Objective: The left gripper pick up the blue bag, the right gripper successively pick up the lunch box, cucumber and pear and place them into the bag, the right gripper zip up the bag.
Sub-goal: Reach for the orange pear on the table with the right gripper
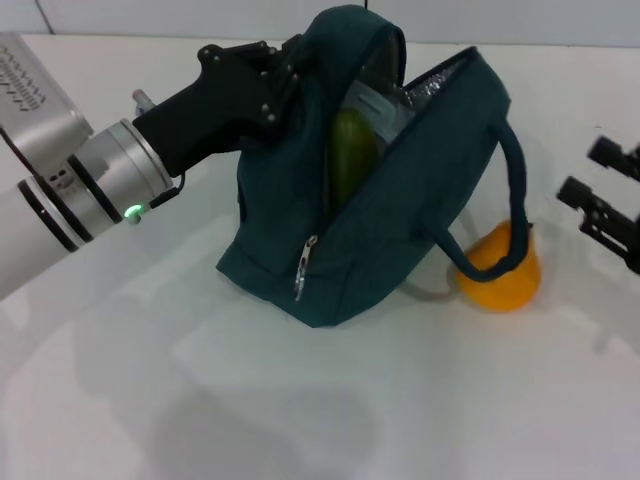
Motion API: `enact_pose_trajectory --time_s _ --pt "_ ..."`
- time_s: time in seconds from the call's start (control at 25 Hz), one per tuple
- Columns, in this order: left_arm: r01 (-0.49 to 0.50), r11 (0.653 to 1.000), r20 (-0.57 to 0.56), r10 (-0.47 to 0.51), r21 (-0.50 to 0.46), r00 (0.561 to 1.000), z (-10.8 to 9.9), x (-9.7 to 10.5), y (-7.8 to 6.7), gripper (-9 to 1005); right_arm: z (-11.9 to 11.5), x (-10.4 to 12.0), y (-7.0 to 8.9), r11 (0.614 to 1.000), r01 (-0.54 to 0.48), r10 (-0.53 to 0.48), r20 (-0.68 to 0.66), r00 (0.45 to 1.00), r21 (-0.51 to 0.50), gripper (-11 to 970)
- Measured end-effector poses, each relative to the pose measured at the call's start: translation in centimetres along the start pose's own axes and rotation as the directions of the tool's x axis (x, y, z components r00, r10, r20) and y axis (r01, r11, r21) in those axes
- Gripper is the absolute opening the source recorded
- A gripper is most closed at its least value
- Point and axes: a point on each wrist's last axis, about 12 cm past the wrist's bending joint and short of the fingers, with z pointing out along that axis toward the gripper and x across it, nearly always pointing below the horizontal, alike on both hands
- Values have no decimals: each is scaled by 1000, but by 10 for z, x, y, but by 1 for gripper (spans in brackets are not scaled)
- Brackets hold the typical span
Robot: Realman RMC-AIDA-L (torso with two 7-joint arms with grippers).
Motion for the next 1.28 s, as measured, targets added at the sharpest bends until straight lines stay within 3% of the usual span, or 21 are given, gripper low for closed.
enact_pose_trajectory --time_s 0.12,0.28,0.44,0.68,0.92,1.28 --pt "-12 1000 -8 12 -6 1000 1 1 1 76 -15 8 4 999 -12 13 -25 1000 43 565" --pt "-9 1000 -19 9 -16 1000 0 3 1 76 -24 12 -2 995 -13 18 -52 998 103 565" --pt "-4 1000 -25 4 -15 1000 3 4 0 76 -18 19 -9 990 -5 21 -112 993 142 565" --pt "2 1000 -25 -2 -6 1000 8 4 -1 76 1 25 -9 999 12 -1 -199 980 50 566" --pt "1 1000 -26 -1 -6 1000 8 4 -1 76 9 25 -5 1000 15 -15 -201 979 -4 566" --pt "0 1000 -27 0 -5 1000 8 3 -1 77 20 26 -5 999 23 -29 -224 974 -27 560"
